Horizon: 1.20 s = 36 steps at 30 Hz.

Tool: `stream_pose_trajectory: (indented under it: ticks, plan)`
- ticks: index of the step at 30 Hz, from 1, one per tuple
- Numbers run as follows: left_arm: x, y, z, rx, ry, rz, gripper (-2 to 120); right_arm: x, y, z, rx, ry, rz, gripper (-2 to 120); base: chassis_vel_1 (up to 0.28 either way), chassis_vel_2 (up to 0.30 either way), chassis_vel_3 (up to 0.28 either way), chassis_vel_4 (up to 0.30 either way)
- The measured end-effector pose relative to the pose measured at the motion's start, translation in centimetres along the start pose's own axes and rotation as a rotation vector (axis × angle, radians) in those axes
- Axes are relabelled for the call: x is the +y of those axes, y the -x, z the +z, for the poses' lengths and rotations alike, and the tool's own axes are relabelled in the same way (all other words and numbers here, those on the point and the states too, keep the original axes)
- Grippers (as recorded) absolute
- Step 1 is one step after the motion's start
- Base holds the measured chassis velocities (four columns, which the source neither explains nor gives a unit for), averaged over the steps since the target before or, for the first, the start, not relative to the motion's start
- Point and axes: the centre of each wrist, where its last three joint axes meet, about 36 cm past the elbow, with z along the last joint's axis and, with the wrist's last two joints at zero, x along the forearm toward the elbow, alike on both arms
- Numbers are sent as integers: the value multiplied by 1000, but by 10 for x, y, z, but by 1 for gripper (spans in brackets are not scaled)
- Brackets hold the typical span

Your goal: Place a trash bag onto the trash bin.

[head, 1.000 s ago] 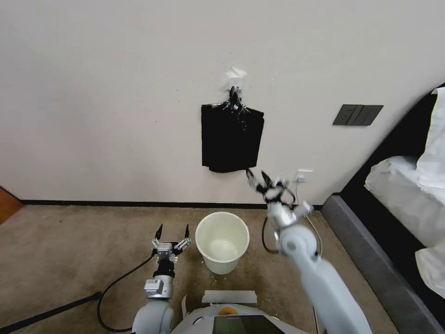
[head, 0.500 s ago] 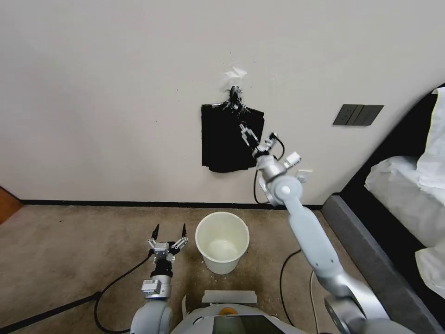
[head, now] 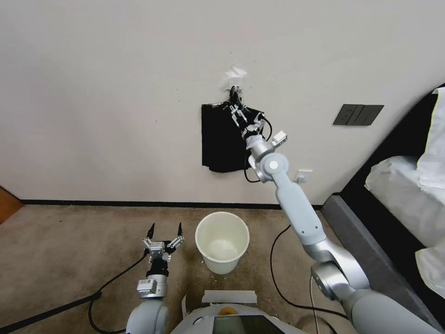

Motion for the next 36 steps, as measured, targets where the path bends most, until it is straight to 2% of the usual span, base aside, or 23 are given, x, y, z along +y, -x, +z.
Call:
stream_pose_trajectory:
  ticks: [15, 31, 34, 36]
  plan:
    - [1, -2, -4, -17, -3, -9, 100, -4, 12, -6, -10, -29, 12, 100, 0, 0, 0, 0]
    - [4, -4, -8, -22, 4, -16, 100, -4, 30, -3, -5, -4, -10, 100, 0, 0, 0, 0]
    - [4, -4, -8, -21, 4, -16, 100, -7, 31, -4, -9, 1, -1, 96, 0, 0, 0, 0]
    - [4, -4, -8, -21, 4, -15, 100, -10, 31, -6, -14, 5, 1, 89, 0, 0, 0, 0]
